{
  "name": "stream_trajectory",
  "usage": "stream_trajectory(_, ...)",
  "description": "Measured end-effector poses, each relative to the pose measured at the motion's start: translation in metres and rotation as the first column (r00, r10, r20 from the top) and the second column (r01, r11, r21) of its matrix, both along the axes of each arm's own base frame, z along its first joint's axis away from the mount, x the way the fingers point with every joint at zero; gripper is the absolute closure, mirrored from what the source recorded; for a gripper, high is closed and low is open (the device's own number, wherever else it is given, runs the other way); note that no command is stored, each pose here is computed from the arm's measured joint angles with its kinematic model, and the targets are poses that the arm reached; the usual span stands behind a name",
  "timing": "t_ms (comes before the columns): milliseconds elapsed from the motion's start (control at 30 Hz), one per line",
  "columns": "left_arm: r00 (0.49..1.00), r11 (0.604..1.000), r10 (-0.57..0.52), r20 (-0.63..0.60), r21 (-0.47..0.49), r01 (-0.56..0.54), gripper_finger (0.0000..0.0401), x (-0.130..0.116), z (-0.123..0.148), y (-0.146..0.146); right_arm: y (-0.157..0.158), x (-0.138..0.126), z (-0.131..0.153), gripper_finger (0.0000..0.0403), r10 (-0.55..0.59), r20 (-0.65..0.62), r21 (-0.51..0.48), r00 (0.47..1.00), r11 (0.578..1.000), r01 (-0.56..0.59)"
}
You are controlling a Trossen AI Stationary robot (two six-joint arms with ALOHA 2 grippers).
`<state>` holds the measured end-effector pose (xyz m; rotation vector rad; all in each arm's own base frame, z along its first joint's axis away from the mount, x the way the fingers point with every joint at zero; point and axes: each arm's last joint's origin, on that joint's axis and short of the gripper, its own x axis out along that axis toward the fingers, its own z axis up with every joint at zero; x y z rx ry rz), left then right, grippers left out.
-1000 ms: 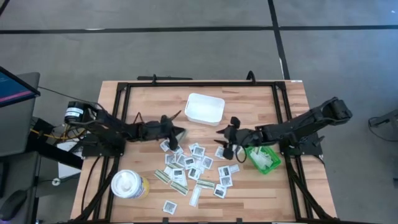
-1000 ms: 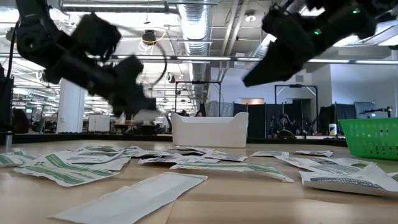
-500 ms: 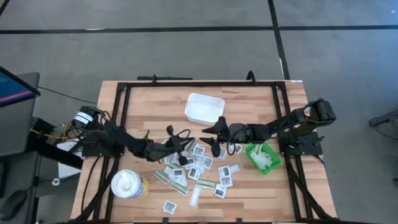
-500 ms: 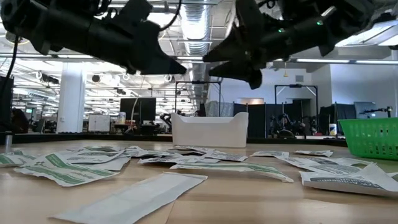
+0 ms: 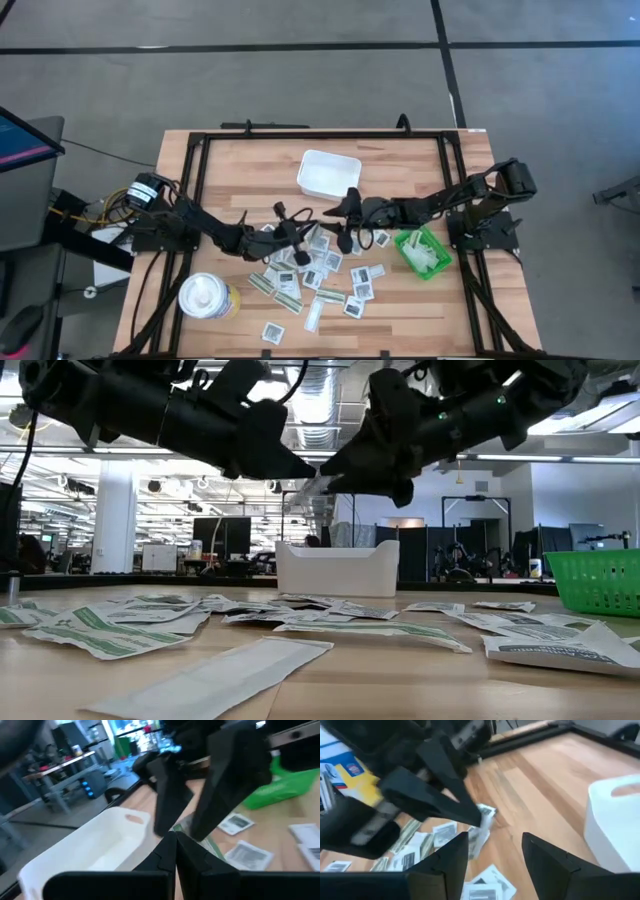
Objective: Pick & Place First Aid Supplies
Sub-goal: Put the bandage pack into the green bin
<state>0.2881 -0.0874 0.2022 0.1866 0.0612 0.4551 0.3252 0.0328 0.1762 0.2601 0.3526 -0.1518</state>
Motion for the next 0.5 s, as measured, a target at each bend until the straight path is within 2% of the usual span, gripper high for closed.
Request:
stream_trajectory(300, 0.991, 0.991, -0.133, 0.008, 0.001, 0.133, 0.0396, 0.005, 0.001, 0.007, 0.004, -0.001, -0.002, 0.0244, 0.02, -0.023, 0.004, 1.0, 1.0, -0.02)
stream_trajectory(400, 0.991, 0.992, -0.13, 0.014, -0.001, 0.13, 0.0396, 0.006, 0.001, 0.009, 0.007, -0.002, -0.002, 0.0277, 0.028, -0.026, 0.004, 0.999, 1.0, -0.027)
stream_trajectory(500, 0.992, 0.992, -0.126, 0.019, -0.002, 0.126, 0.0396, 0.007, 0.002, 0.012, 0.008, -0.002, -0.003, 0.0329, 0.033, -0.038, 0.003, 0.999, 0.999, -0.033)
